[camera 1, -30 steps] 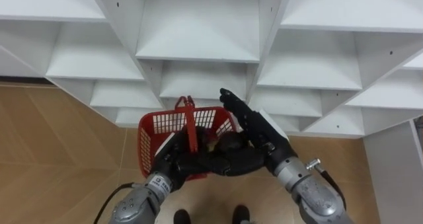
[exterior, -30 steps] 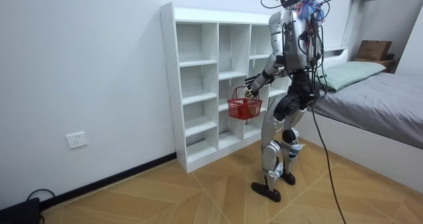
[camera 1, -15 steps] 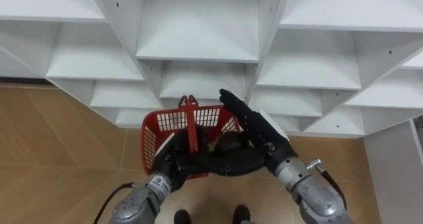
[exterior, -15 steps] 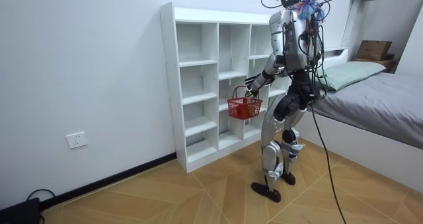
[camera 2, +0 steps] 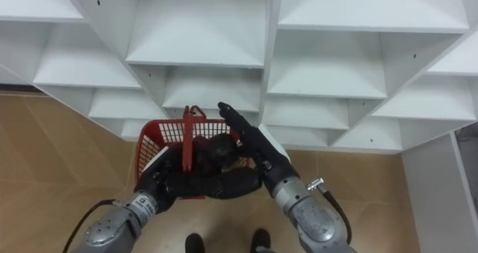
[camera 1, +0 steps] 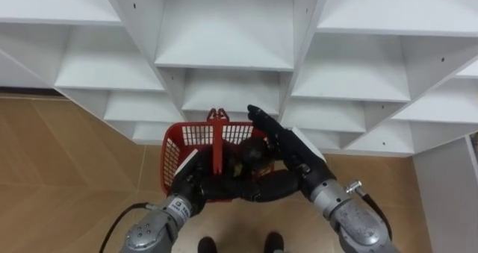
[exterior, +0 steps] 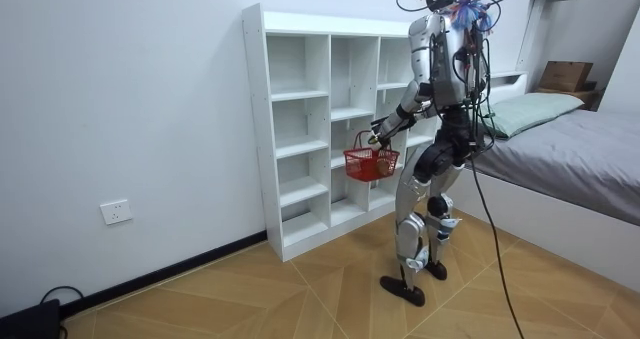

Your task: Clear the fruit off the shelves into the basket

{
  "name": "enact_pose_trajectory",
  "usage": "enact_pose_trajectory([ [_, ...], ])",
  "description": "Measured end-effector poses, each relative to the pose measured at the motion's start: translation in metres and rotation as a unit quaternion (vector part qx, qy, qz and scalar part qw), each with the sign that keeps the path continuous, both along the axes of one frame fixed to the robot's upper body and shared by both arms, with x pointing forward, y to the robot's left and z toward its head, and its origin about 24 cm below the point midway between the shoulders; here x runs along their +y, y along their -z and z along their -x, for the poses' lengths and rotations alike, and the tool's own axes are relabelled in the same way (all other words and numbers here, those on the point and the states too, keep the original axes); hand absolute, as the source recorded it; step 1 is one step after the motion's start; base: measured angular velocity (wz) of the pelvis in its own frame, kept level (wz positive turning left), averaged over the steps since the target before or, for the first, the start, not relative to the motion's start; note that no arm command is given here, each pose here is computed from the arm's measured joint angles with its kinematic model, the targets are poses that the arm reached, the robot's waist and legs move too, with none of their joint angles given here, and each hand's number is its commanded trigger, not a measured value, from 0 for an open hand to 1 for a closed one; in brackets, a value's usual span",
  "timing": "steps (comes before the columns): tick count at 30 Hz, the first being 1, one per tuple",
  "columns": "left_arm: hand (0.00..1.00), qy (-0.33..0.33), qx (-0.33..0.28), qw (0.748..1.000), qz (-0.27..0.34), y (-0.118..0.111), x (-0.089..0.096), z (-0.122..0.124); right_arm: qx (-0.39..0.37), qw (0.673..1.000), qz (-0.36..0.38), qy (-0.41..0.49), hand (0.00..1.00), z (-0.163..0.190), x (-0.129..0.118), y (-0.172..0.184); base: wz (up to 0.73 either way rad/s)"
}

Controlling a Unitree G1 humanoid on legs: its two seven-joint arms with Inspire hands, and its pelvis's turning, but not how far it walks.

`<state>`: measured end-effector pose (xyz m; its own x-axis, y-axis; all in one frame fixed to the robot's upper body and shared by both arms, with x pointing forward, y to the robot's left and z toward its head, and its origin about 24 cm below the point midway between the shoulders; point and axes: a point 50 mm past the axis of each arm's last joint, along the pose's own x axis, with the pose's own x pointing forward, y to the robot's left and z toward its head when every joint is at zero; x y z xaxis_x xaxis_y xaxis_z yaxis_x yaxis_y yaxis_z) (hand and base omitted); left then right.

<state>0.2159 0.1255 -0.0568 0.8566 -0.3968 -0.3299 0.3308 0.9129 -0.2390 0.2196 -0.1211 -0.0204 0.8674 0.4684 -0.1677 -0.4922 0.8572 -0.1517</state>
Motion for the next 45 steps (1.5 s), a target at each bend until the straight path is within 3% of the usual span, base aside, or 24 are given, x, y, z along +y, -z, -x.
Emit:
enact_pose_trajectory([
  [32,1.0,0.009,0.019,0.999,-0.026,0.011,0.004,0.014,0.001,0.999,0.031,-0.012,0.0,0.006,0.0,0.005,0.0],
  [37,1.0,0.021,0.037,0.997,-0.063,0.021,0.011,0.022,0.007,0.997,0.071,-0.012,0.0,0.01,-0.011,0.011,0.01],
  [45,1.0,0.017,0.094,0.988,-0.12,0.043,0.037,0.045,0.044,0.991,0.129,-0.004,0.0,0.022,-0.024,0.03,0.0],
])
